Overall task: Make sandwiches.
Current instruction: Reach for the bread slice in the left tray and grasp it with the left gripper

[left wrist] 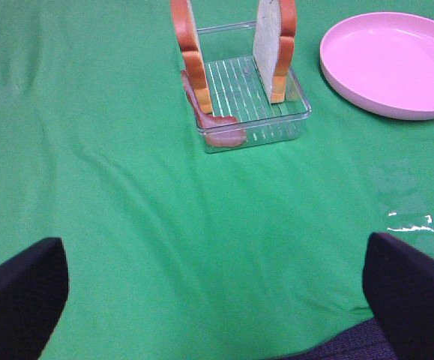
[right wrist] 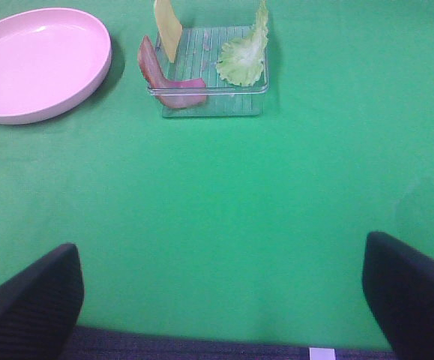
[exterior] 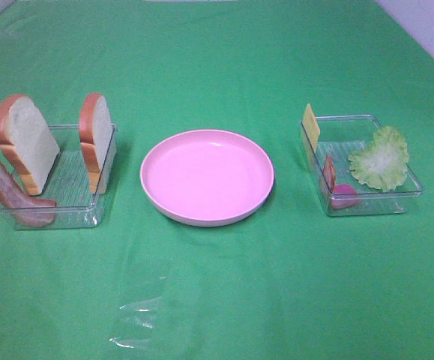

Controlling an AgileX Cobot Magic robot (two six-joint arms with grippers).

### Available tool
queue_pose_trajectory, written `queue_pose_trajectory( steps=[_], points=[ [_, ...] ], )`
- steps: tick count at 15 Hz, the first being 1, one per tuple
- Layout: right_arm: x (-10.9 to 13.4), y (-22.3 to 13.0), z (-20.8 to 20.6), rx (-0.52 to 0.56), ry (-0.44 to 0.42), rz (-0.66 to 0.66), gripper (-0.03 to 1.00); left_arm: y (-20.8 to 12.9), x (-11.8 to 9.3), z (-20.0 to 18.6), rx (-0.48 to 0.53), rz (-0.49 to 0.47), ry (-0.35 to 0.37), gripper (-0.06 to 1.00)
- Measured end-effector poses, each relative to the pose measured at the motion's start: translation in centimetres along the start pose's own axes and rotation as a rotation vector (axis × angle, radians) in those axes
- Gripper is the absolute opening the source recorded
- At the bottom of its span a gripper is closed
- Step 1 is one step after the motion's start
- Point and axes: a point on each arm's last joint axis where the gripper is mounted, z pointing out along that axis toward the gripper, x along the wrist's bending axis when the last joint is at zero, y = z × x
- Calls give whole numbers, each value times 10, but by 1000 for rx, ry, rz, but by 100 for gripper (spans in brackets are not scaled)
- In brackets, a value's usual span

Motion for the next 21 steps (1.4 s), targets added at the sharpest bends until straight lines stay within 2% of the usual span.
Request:
queue_pose_trajectory(
  steps=[10, 13, 17, 18, 21],
  points=[
    [0, 0, 0, 0, 0, 0, 96, 1, 0, 1, 4, -2, 1, 99],
    [0, 0, 0, 0, 0, 0, 96, 22, 4, 11, 18, -66, 7, 99],
    [0, 0, 0, 0, 0, 0, 96, 71, 14, 62, 186, -155, -1, 99],
    [0, 0, 0, 0, 0, 0, 96, 100, 20, 100, 301, -178, -8, 99],
    [0, 0, 0, 0, 0, 0, 96, 146, 32, 163, 413, -197, -13, 99]
  ],
)
